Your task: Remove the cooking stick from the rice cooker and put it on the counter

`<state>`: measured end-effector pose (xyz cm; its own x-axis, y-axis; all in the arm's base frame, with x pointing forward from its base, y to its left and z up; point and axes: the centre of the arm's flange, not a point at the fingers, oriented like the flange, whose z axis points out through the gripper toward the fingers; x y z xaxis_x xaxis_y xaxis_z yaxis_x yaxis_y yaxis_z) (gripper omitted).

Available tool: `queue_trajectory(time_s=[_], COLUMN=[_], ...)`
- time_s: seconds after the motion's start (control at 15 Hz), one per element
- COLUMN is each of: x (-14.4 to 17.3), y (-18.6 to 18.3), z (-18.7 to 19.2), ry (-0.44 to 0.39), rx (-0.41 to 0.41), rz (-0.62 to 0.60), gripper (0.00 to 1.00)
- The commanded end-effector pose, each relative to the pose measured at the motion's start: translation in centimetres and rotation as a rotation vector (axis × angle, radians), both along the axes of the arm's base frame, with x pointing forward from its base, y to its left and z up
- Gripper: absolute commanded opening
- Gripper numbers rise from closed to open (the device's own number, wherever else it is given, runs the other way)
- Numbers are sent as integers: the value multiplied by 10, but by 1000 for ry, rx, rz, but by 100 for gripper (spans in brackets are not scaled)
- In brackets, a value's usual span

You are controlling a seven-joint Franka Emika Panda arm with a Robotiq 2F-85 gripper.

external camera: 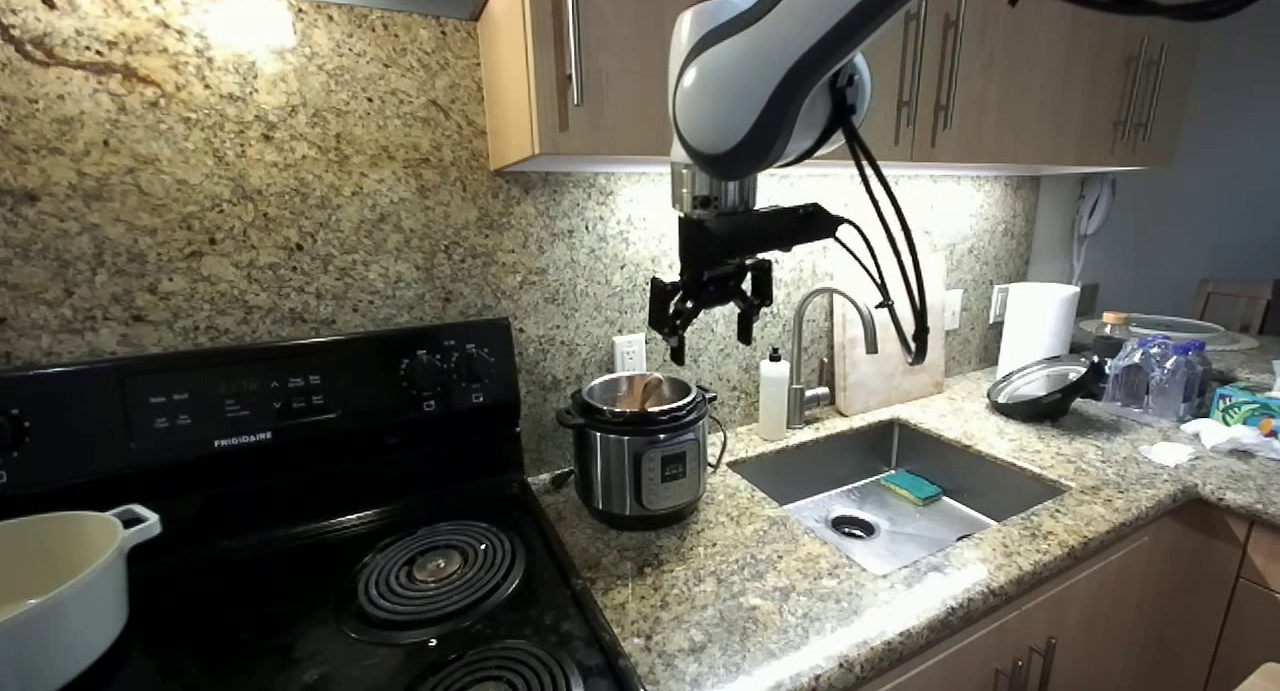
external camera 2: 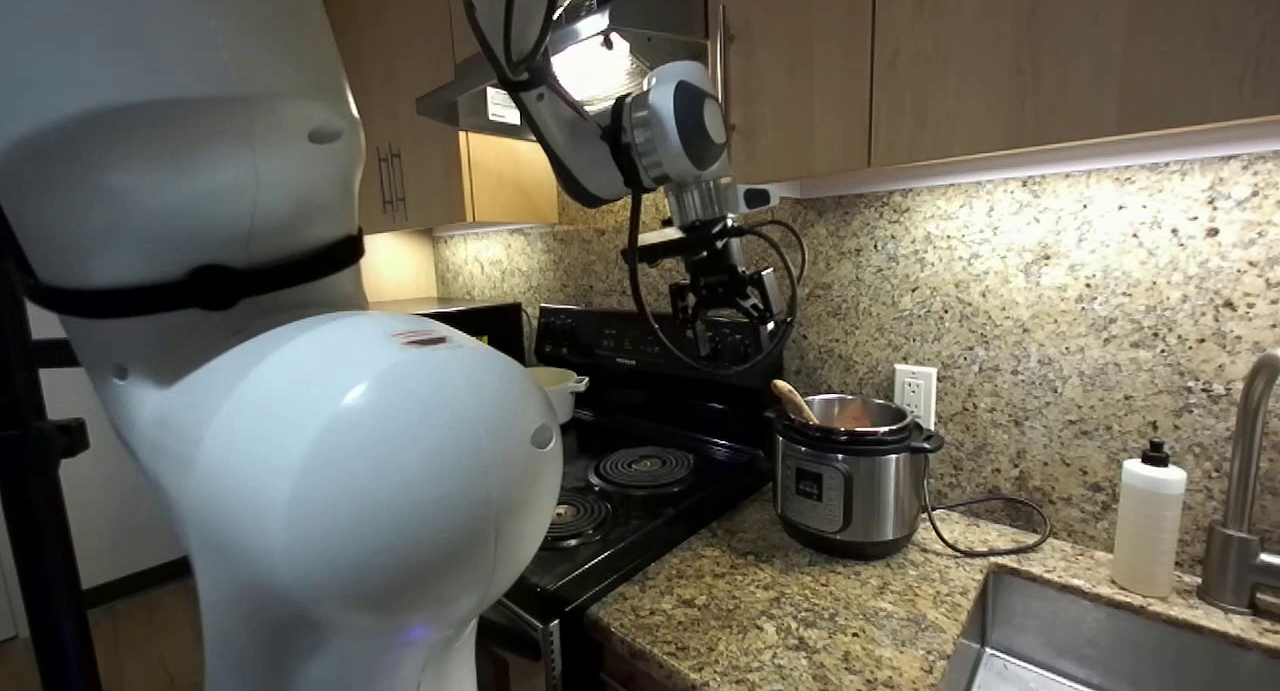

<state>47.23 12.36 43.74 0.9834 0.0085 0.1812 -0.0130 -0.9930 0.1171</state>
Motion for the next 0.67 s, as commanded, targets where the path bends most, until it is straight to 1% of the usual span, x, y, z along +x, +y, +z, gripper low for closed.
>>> queue_trajectory(time_s=[0.0, 0.13, 0.27, 0.33, 0.47, 0.53, 0.6], x=[20, 27, 33, 35, 36, 34, 30], y=[40, 49, 48, 45, 47, 52, 39], z=[-24, -39, -52, -58, -65, -67, -64], ry=[-28, -39, -50, -60, -58, -41, -50], rx=[-45, -72, -116, -151, -184, -242, -176], rz=[-71, -109, -164, -201, -265, -275, -231], gripper=[100, 100, 100, 100, 100, 100, 100])
